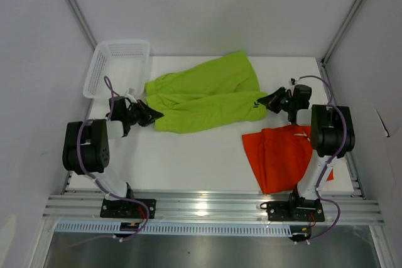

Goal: Fold and stack the shorts
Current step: Flatten the shorts out

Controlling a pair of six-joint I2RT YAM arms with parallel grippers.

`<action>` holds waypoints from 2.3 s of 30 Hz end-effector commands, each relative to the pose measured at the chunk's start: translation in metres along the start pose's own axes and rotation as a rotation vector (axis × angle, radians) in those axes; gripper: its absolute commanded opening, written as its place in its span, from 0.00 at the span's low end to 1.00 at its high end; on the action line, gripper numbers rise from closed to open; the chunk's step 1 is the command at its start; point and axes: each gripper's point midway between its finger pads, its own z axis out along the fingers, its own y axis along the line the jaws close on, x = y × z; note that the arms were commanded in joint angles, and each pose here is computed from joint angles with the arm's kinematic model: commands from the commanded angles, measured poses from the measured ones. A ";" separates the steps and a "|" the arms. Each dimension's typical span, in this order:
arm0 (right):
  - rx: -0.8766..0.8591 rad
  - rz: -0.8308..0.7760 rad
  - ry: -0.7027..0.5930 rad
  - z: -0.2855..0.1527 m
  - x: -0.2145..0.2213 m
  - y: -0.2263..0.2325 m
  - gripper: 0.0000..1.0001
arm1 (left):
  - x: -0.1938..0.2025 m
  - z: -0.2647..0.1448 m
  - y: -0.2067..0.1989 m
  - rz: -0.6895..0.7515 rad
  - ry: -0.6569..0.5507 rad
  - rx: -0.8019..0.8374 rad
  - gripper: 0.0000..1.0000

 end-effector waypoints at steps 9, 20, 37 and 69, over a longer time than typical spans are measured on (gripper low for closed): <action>-0.017 -0.030 -0.042 0.000 -0.019 0.002 0.00 | 0.009 -0.012 0.000 0.046 -0.002 0.000 0.70; -0.024 -0.014 -0.044 -0.002 -0.021 0.000 0.00 | 0.022 -0.021 0.004 0.069 0.003 0.071 0.52; -0.052 -0.030 -0.038 -0.006 -0.023 0.009 0.00 | 0.027 -0.023 -0.003 0.073 0.015 0.115 0.08; -0.378 -0.435 -0.287 -0.195 -0.088 0.256 0.00 | -0.031 -0.210 -0.308 0.324 -0.251 0.511 0.00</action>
